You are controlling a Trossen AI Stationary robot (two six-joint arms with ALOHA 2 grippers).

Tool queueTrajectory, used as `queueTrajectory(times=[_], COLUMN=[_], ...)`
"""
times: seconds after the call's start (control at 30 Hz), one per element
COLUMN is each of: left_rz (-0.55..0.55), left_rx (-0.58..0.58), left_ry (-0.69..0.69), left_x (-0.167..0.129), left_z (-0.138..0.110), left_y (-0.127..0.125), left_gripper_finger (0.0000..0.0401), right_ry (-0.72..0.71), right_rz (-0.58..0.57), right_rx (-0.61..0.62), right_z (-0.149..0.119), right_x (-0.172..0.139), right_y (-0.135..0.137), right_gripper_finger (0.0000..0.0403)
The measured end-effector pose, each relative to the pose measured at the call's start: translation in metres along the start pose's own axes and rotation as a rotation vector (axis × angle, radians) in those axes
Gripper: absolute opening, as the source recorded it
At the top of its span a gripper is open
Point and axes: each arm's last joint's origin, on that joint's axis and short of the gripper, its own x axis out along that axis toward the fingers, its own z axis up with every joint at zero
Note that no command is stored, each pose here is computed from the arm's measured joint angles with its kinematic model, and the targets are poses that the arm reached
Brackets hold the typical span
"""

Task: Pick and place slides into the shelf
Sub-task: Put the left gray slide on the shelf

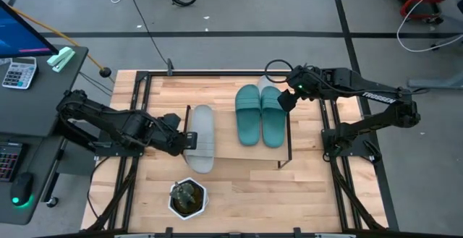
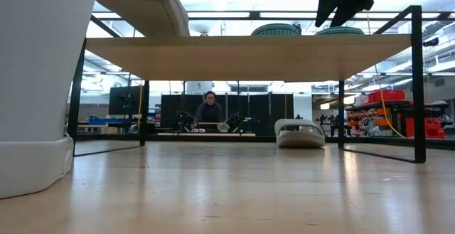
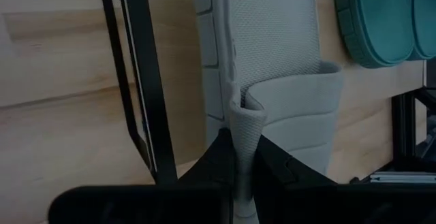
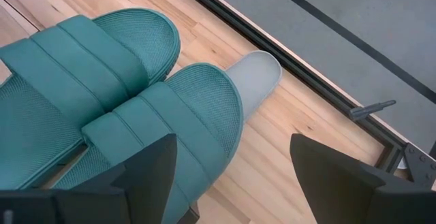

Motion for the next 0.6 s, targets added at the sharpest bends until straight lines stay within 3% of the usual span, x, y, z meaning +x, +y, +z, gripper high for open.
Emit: queueTrajectory(times=[0.6], left_rz=[0.033], left_rx=[0.001], left_ry=[-0.009], left_x=[0.006], left_z=[0.0002], left_y=[0.006], left_gripper_finger=[0.0027], right_ry=[0.0], right_rz=[0.0], right_rx=[0.001], right_z=[0.0], right_x=[0.0], right_y=[0.0], right_gripper_finger=[0.0293])
